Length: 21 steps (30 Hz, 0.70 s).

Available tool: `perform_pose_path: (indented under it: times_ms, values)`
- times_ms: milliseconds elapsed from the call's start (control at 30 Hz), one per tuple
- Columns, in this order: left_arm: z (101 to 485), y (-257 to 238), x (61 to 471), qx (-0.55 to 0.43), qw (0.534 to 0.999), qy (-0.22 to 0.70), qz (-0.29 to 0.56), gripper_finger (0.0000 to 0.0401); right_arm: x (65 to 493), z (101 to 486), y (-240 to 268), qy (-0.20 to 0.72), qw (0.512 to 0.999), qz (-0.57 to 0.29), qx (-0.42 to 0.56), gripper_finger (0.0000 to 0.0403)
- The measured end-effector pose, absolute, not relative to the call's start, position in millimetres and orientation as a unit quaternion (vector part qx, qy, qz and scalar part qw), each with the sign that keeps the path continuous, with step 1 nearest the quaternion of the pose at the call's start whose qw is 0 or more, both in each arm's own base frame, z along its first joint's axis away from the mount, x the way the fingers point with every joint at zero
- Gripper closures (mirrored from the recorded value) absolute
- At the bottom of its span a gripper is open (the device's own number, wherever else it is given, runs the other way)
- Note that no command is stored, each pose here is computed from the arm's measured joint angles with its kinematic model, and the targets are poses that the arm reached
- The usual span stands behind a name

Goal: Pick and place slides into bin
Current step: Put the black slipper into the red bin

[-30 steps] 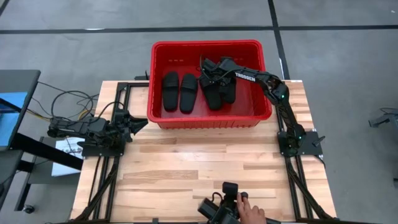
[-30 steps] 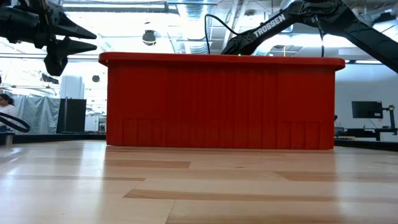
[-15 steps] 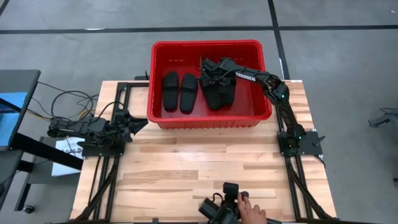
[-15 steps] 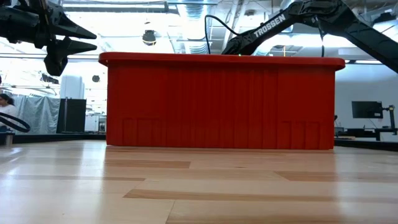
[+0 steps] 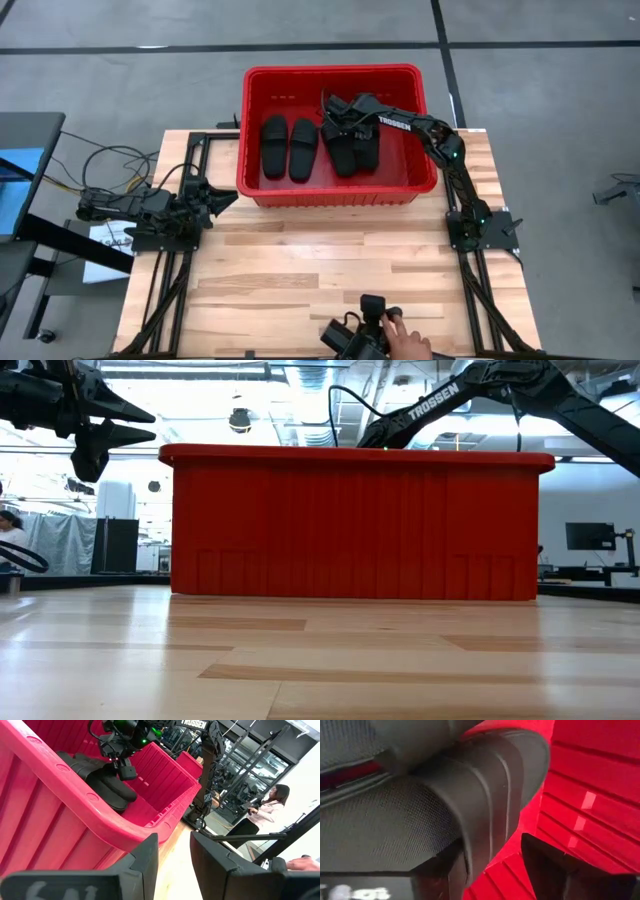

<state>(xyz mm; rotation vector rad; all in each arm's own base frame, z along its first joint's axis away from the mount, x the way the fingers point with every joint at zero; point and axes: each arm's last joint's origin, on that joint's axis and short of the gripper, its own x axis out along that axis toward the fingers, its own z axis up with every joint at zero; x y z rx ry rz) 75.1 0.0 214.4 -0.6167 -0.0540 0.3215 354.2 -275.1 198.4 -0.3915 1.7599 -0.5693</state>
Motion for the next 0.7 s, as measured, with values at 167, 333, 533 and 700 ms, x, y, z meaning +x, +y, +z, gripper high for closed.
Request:
perform_pose_path:
  times_ms: [167,333,533,700]
  values:
    - [214.3,0.0,75.1,-0.302,0.940,-0.026,0.158,0.0298,353.9,198.3,-274.9,0.756,0.585,-0.243,-0.167,0.0225]
    - [214.3,0.0,75.1,-0.302,0.940,-0.027,0.158,0.0298,353.7,198.3,-274.2,0.758,0.584,-0.240,-0.166,0.0226]
    - [214.3,0.0,75.1,-0.302,0.940,-0.026,0.157,0.0298,355.0,208.4,-274.2,0.755,0.589,-0.237,-0.163,0.0230]
    - [214.4,0.0,75.0,-0.302,0.940,-0.026,0.157,0.0298,358.6,225.3,-274.7,0.741,0.610,-0.234,-0.156,0.0228]
